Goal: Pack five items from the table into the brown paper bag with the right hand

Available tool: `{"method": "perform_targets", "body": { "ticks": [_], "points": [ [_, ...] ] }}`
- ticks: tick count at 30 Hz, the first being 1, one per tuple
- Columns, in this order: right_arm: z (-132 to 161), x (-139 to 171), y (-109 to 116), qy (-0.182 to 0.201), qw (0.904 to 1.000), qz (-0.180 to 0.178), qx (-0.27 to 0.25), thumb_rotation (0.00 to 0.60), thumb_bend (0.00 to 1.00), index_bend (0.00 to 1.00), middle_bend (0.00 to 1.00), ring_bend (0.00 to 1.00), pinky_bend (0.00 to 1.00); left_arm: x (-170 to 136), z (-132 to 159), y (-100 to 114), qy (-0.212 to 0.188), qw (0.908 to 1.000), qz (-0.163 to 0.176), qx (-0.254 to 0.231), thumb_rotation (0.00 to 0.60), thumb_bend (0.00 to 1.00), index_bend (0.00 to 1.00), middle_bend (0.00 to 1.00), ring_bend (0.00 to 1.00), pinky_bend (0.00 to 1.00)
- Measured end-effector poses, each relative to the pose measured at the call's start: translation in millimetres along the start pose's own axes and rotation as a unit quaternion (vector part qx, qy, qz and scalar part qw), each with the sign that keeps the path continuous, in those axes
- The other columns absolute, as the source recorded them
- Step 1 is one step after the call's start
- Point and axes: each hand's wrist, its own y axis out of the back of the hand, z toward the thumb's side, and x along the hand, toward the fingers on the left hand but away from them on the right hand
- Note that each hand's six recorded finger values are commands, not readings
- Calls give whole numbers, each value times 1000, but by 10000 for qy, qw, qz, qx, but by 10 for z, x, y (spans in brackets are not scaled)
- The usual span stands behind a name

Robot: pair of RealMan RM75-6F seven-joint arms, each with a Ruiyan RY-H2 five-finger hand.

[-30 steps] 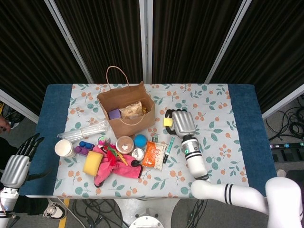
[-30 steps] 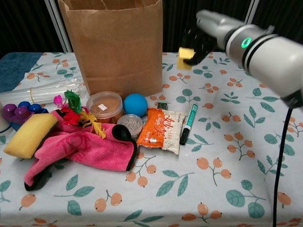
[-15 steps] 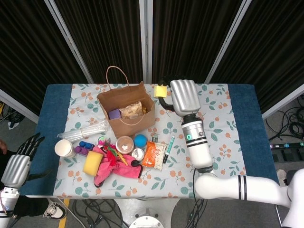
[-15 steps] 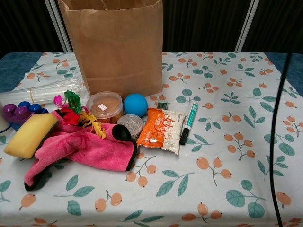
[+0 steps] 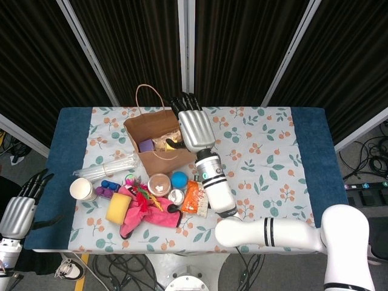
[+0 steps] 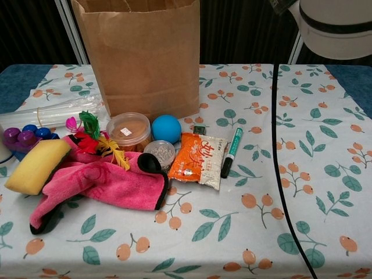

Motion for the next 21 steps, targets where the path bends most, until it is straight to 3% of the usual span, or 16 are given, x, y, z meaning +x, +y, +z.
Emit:
{"method": "perform_targets", "body": {
  "ticks": [5,11,16,21],
  "points": [
    [-23,38,111,135,9997,-130,-147,600,0,15,50,0,0,-16,17,-26,-14,10000,-31,-11,600,60,111,99,63,159],
    [-120,297,477,360,9984,-426,-75,600,0,14,125,0,0,-25,45,-53,-40,10000,-69,-18,600,60,111,100,63,159],
    [-654,735,842,139,9974,-565,424,600,0,14,163,0,0,10,110,-98,-132,9998,-126,-30,600,61,111,100,62,159],
    [-1420,1341,956,-498,9914,-88,1205,600,0,63,141,0,0,51,172,-136,-218,9996,-171,-3,600,61,111,100,62,159]
  ]
}}
